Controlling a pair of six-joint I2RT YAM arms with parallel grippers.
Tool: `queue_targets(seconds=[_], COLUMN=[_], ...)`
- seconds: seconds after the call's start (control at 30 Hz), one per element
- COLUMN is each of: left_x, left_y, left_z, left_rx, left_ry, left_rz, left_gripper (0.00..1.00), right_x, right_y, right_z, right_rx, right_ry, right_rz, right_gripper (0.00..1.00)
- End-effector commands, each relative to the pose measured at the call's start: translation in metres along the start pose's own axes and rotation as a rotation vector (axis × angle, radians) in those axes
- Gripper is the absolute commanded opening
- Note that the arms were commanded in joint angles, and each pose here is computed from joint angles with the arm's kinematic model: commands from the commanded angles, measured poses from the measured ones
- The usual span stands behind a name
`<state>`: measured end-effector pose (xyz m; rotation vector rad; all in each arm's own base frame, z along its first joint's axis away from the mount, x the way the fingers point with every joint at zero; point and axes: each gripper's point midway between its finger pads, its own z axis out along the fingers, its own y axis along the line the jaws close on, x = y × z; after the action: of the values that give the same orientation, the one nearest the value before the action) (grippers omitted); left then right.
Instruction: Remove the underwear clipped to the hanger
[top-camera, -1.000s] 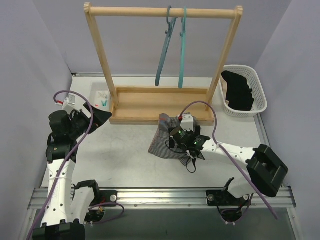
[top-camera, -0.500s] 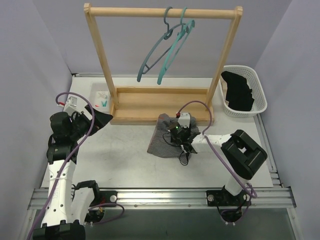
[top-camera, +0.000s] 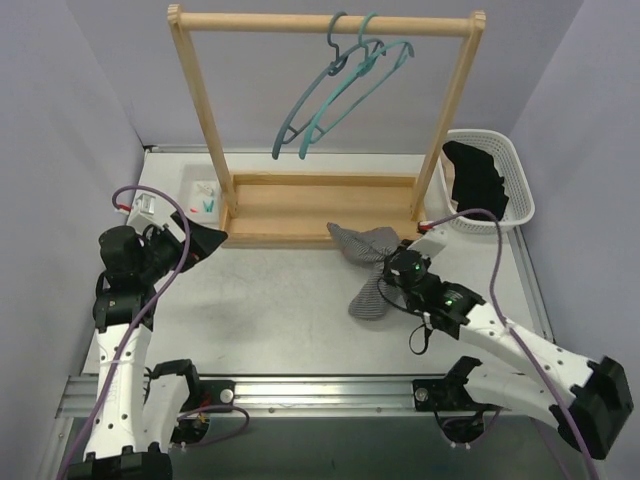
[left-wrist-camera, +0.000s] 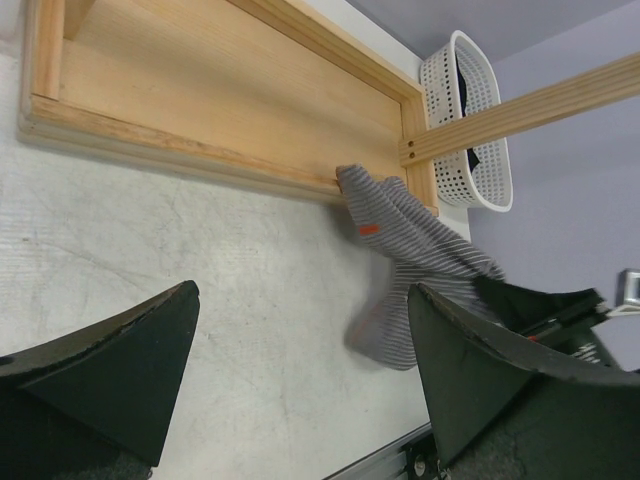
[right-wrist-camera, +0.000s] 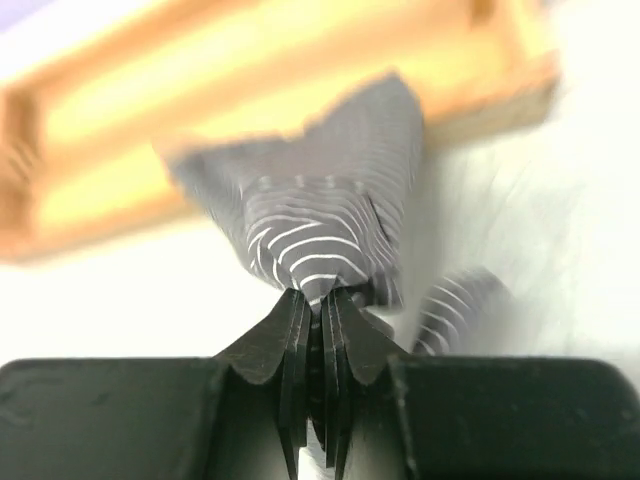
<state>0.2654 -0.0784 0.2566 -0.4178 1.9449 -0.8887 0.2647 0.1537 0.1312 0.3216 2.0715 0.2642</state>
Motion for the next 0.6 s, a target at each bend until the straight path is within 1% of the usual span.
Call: queue_targets(seconds=[0.0, 0.03, 0.1, 0.13, 0.17, 0.23, 0.27, 0.3, 0.33, 0.37, 0.4, 0.43, 0.47, 0.5, 0.53, 0.57], left_x=[0.003, 0.004, 0.006, 0.008, 0.009, 0.011, 0.012, 0.012, 0.014, 0.014, 0.013, 0.013, 0.013, 0.013, 0.012, 0.012], left_y=[-0.013, -0.013, -0.014, -0.016, -0.017, -0.022, -0.025, -0.027, -0.03, -0.032, -0.034, -0.036, -0.037, -0.038, -0.039, -0.04], left_z=[-0.003, -0.002, 0.0, 0.001, 0.002, 0.003, 0.003, 0.003, 0.004, 0.005, 0.006, 0.007, 0.008, 0.009, 0.009, 0.009], left_rx=[0.067, 0.072, 0.084, 0.098, 0.107, 0.128, 0.139, 0.149, 0.16, 0.171, 0.181, 0.19, 0.195, 0.198, 0.2, 0.2], left_ry=[0.008, 0.012, 0.026, 0.037, 0.046, 0.06, 0.07, 0.075, 0.085, 0.094, 0.092, 0.095, 0.098, 0.102, 0.098, 0.1], left_rz=[0.027, 0.024, 0.023, 0.026, 0.028, 0.043, 0.046, 0.051, 0.054, 0.052, 0.054, 0.056, 0.053, 0.051, 0.054, 0.056], left_gripper=[0.94, 0.94, 0.94, 0.94, 0.94, 0.94, 0.94, 0.94, 0.94, 0.94, 0.94, 0.94, 0.94, 0.94, 0.94, 0.94], right_x=[-0.042, -0.05, -0.064, -0.061, -0.084, -0.102, -0.12, -0.154, -0.172, -0.192, -0.213, -0.247, -0.263, -0.28, -0.321, -0.329], right_y=[-0.045, -0.064, -0.078, -0.082, -0.105, -0.114, -0.124, -0.148, -0.158, -0.157, -0.179, -0.18, -0.177, -0.184, -0.185, -0.193], right_z=[-0.018, -0.011, -0.001, 0.01, 0.017, 0.025, 0.025, 0.017, 0.012, 0.009, 0.001, -0.003, -0.003, -0.005, -0.02, -0.007], right_rx=[0.203, 0.269, 0.321, 0.328, 0.379, 0.344, 0.343, 0.379, 0.384, 0.344, 0.376, 0.359, 0.319, 0.315, 0.306, 0.318], right_ry=[-0.12, -0.122, -0.118, -0.077, -0.111, -0.112, -0.144, -0.216, -0.255, -0.284, -0.33, -0.376, -0.384, -0.404, -0.487, -0.473], right_rz=[0.071, 0.094, 0.097, 0.096, 0.133, 0.186, 0.221, 0.264, 0.287, 0.304, 0.337, 0.338, 0.347, 0.359, 0.366, 0.372], right_gripper=[0.0, 0.0, 0.0, 0.0, 0.0, 0.0, 0.0, 0.0, 0.0, 0.0, 0.0, 0.0, 0.0, 0.0, 0.0, 0.0])
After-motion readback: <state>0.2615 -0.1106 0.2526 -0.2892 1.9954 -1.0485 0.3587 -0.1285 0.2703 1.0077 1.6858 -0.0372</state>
